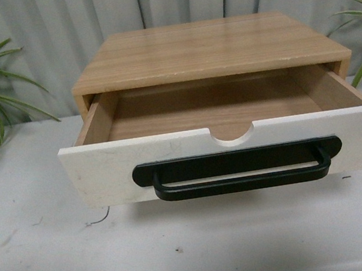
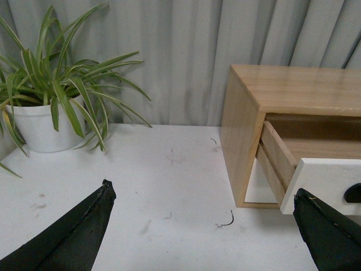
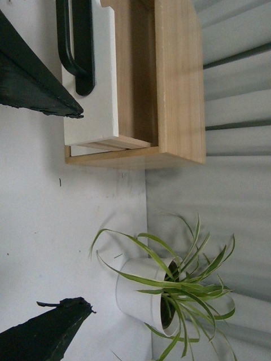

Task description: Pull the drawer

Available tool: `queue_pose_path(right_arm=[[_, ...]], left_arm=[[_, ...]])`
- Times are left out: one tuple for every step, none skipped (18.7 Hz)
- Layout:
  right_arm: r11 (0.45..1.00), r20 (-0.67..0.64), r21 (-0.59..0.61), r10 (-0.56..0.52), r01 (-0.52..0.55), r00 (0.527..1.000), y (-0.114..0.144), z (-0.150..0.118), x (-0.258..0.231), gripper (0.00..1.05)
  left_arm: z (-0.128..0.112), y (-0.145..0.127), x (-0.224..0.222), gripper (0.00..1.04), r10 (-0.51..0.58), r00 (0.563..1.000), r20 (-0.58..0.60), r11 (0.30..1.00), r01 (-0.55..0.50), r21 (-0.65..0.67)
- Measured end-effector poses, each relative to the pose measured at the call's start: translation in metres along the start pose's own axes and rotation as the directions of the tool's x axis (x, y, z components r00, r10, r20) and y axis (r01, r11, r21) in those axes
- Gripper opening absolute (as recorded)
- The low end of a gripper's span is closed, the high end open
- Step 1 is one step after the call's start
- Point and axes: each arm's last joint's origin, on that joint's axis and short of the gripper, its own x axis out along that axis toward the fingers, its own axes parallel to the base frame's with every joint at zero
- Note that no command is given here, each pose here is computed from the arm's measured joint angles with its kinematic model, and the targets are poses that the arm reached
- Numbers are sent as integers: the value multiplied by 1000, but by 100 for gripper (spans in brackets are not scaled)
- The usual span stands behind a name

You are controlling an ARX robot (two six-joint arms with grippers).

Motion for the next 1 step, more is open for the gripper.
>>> queue_pose_path(right_arm=[[1000, 0, 0, 0, 0, 1000, 0, 0, 0, 98]], left_arm=[[0, 0, 0, 98, 0, 1000, 0, 1000, 0, 0]])
